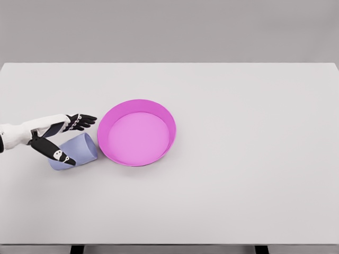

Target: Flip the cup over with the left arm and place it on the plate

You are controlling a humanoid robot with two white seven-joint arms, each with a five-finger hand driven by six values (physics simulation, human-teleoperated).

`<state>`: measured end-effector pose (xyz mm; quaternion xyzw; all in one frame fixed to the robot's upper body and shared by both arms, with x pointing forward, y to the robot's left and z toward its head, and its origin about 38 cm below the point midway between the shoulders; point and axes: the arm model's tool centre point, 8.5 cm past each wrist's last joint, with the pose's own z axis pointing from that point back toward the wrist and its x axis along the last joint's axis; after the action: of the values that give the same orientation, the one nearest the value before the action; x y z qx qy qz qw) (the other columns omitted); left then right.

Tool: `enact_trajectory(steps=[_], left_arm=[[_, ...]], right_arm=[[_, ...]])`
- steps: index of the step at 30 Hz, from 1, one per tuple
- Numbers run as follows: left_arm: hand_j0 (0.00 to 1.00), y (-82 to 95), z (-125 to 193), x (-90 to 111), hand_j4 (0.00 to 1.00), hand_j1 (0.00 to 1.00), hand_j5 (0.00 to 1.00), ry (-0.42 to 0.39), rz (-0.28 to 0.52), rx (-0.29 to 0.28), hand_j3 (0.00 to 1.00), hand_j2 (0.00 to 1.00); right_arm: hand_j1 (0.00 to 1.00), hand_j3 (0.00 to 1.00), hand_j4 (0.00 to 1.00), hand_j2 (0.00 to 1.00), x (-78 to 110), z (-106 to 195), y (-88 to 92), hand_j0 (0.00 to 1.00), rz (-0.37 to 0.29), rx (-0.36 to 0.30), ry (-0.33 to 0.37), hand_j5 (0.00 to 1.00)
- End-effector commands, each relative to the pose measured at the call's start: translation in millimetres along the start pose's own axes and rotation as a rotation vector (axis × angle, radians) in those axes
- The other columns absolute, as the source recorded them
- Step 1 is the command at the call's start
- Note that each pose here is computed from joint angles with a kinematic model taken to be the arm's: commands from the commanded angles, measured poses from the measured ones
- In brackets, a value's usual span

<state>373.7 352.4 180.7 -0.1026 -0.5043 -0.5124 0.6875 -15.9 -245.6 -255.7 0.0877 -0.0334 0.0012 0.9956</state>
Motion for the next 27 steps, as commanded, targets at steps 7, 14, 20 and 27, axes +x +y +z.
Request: enact_trajectory(steps=[7, 14, 20, 27], left_arm=[[1.00, 0.3, 0.3, 0.3, 1.00, 1.00, 1.00, -0.002, 0.002, 0.001, 1.00, 1.00], [1.00, -0.9, 0.5, -2.0, 1.00, 1.00, 1.00, 0.004, 0.007, -0.001, 1.00, 1.00], [1.00, 1.6, -0.3, -11.4, 1.00, 1.00, 1.00, 0.019, 0.028, 0.012, 1.00, 1.00], [1.00, -2.5, -6.8, -13.7, 1.00, 1.00, 1.00, 0.021, 0.024, 0.006, 1.00, 1.00]], right_arm=[[1.00, 1.00, 1.00, 1.00, 0.0, 0.0, 0.0, 1.00, 0.000, 0.000, 0.000, 1.00], [1.00, 1.00, 1.00, 1.00, 0.0, 0.0, 0.0, 1.00, 0.000, 0.000, 0.000, 1.00], [1.00, 1.00, 1.00, 1.00, 0.0, 0.0, 0.0, 1.00, 0.000, 0.000, 0.000, 1.00], [1.00, 1.00, 1.00, 1.00, 0.0, 0.0, 0.0, 1.00, 0.000, 0.000, 0.000, 1.00]])
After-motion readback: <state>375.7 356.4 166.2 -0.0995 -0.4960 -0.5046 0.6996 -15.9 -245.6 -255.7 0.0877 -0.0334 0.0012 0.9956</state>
